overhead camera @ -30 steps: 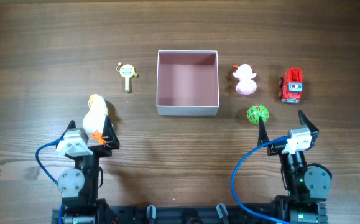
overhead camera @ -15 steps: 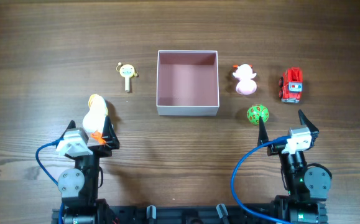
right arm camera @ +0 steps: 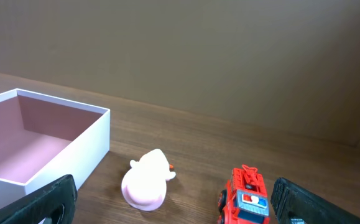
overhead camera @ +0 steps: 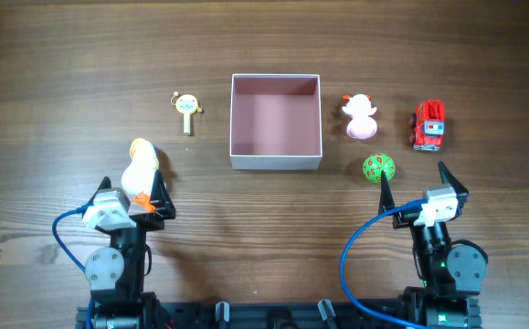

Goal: Pack container

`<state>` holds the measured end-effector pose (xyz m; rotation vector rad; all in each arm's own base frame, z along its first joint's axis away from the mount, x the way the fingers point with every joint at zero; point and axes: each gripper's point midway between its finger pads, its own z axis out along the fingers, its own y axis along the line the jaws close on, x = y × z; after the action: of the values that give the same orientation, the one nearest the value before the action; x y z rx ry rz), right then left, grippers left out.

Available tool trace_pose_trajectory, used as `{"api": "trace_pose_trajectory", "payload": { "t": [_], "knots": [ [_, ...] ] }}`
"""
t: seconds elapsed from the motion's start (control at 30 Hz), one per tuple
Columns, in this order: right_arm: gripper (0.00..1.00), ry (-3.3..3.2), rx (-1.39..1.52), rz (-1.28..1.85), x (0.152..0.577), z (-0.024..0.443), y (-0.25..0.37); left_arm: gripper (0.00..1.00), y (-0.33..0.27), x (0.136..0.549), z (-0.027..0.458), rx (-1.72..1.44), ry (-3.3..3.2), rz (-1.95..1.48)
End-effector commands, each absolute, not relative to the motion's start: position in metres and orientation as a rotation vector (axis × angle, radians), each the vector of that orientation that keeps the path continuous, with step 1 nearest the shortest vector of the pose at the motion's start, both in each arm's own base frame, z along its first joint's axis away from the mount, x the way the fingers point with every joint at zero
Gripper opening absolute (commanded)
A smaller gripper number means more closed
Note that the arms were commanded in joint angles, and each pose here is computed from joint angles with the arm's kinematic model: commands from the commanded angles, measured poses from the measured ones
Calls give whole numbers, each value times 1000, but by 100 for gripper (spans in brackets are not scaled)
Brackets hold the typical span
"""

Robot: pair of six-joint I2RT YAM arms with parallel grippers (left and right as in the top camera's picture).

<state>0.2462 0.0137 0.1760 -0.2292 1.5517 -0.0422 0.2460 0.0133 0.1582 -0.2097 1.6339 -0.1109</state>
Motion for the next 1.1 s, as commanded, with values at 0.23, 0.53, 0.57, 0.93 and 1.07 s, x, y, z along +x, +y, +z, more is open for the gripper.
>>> {"api": "trace_pose_trajectory", "payload": {
  "t": [0.23, 0.53, 0.57, 0.93, 1.07],
  "knots": [
    [100, 1544, -234, -14, 245, 177, 18, 100, 14, 246, 157, -196, 1633, -91],
    [100, 1544, -234, -14, 245, 177, 18, 100, 14, 246, 157, -196, 1633, -91],
    [100, 1544, -234, -14, 245, 177, 18, 100, 14, 246, 157, -196, 1633, -91],
    [100, 1542, -234, -15, 245, 178, 18, 100, 14, 246, 157, -196, 1633, -91],
    [100, 1522, -246, 12, 245, 182, 22, 100, 14, 246, 157, -196, 1633, -91]
  ]
}}
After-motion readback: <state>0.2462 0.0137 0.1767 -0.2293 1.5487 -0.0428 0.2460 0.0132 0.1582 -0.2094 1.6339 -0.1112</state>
